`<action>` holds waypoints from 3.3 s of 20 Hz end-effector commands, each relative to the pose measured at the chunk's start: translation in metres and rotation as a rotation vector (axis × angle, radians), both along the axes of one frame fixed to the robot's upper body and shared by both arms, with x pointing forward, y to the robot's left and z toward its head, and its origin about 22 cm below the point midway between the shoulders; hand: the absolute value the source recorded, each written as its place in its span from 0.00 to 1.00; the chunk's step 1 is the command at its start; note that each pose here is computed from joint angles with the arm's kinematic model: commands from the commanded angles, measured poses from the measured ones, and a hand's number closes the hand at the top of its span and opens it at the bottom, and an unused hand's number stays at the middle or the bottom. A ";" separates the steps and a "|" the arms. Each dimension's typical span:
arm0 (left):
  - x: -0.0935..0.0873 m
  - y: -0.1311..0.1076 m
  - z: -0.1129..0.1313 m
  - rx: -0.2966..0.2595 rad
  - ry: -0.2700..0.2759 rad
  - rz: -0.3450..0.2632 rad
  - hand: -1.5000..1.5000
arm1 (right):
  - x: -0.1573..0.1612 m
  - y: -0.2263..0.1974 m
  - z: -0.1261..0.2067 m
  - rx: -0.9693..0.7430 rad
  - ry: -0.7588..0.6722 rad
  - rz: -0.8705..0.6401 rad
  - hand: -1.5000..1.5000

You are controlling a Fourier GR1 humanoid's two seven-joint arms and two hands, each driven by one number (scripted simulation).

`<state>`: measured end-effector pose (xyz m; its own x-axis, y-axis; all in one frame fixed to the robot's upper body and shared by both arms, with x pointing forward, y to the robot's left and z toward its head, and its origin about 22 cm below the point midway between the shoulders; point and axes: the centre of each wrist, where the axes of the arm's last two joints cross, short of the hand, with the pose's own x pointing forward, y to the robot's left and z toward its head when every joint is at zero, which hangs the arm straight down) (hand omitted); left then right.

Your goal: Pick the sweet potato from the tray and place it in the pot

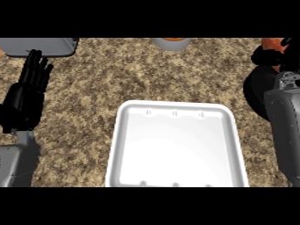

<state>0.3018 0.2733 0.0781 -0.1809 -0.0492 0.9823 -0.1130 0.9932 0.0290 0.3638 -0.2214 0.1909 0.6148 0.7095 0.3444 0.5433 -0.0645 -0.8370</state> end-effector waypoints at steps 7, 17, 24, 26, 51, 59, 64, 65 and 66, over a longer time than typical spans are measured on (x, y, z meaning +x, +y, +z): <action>-0.003 0.010 0.011 0.005 -0.029 -0.013 0.50 | -0.034 -0.121 -0.034 0.032 0.006 0.004 1.00; -0.004 -0.002 -0.005 -0.005 -0.015 -0.031 0.50 | -0.009 -0.171 -0.081 0.092 0.097 -0.034 1.00; -0.002 -0.001 -0.010 -0.008 -0.024 -0.024 0.50 | -0.009 -0.185 -0.106 0.412 0.131 0.058 0.00; -0.011 -0.007 -0.005 -0.015 -0.005 -0.029 0.50 | -0.008 -0.191 -0.116 0.411 0.131 0.121 0.00; -0.015 -0.005 0.004 0.006 -0.009 -0.016 0.50 | -0.086 -0.259 -0.069 0.569 -0.638 0.173 0.00; -0.001 -0.005 -0.011 0.001 -0.016 0.000 0.50 | -0.182 -0.307 -0.098 0.548 -0.698 0.164 0.00; -0.002 0.006 -0.002 -0.002 -0.011 -0.006 0.50 | -0.218 -0.331 -0.104 0.534 -0.708 0.139 0.00; 0.015 0.001 -0.007 -0.016 -0.003 -0.005 0.50 | -0.215 -0.327 -0.113 0.549 -0.714 0.140 0.00; -0.012 -0.007 -0.008 -0.001 -0.014 -0.009 0.50 | -0.224 -0.328 -0.101 0.537 -0.711 0.141 0.00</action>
